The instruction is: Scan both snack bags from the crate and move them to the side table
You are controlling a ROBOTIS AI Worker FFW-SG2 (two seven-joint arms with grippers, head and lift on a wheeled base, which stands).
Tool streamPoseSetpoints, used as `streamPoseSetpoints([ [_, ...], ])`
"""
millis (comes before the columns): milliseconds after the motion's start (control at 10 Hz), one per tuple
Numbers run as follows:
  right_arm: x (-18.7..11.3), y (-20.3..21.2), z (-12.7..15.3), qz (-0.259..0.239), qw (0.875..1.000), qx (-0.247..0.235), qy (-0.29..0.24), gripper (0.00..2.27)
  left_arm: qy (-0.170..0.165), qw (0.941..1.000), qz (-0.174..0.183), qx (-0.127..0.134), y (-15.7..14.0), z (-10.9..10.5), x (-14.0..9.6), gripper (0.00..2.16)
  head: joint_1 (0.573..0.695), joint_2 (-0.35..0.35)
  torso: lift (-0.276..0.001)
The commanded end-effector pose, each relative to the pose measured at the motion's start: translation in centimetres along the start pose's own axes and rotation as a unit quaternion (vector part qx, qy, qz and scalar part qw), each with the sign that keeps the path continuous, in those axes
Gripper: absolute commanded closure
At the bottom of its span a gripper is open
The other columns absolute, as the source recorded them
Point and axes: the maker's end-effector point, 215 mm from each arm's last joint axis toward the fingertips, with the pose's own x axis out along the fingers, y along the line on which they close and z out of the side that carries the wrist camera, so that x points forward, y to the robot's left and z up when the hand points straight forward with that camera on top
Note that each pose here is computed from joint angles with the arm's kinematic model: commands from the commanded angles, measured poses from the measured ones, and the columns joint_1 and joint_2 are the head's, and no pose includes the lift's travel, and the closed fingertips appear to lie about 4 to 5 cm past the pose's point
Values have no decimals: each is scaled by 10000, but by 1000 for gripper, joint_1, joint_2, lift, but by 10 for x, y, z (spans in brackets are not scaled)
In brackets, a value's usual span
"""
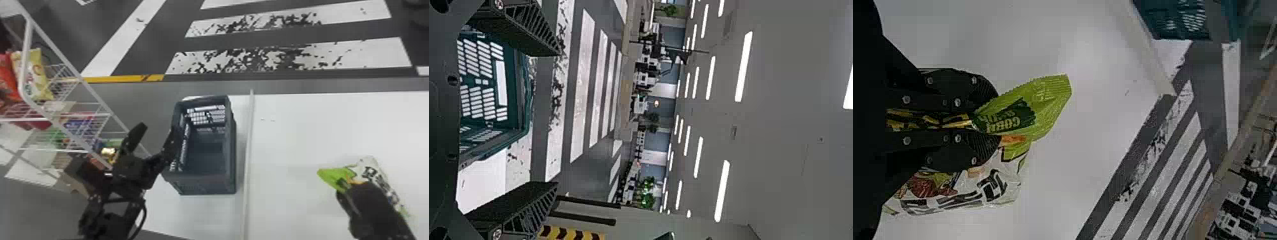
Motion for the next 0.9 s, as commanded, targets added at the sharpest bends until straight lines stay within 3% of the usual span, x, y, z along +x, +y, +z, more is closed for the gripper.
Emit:
streamPoseSetpoints([
  [0,-14,-27,46,351,9888,1297,-656,2246,-6,10000,-42,-19,-5,-1,2,70,695,350,-29],
  [100,-20,-39,65,640,9726,1995,-1008,2246,6,10000,-77,-13,-8,-2,2,70,695,350,-29],
  [300,-23,-64,70,1023,9357,3098,-1340,2246,14,9999,-117,4,-10,-3,2,70,695,331,-29],
  [400,-23,-78,62,1353,8970,3932,-1497,2246,21,9999,-121,-3,-11,-4,1,70,695,313,-29],
  [500,-21,-99,45,1605,8441,4866,-1579,2246,24,9999,-170,9,-15,-4,2,70,695,306,-29],
  [600,-18,-118,21,1473,8191,5321,-1554,2246,22,9998,-200,33,-19,-4,2,70,695,279,-29],
  [700,-14,-129,1,1206,8109,5537,-1459,2246,25,9998,-209,42,-21,-4,3,70,695,231,-29],
  [800,-10,-135,-21,802,8192,5540,-1246,2250,19,9997,-229,38,-24,-4,3,70,695,181,-29],
])
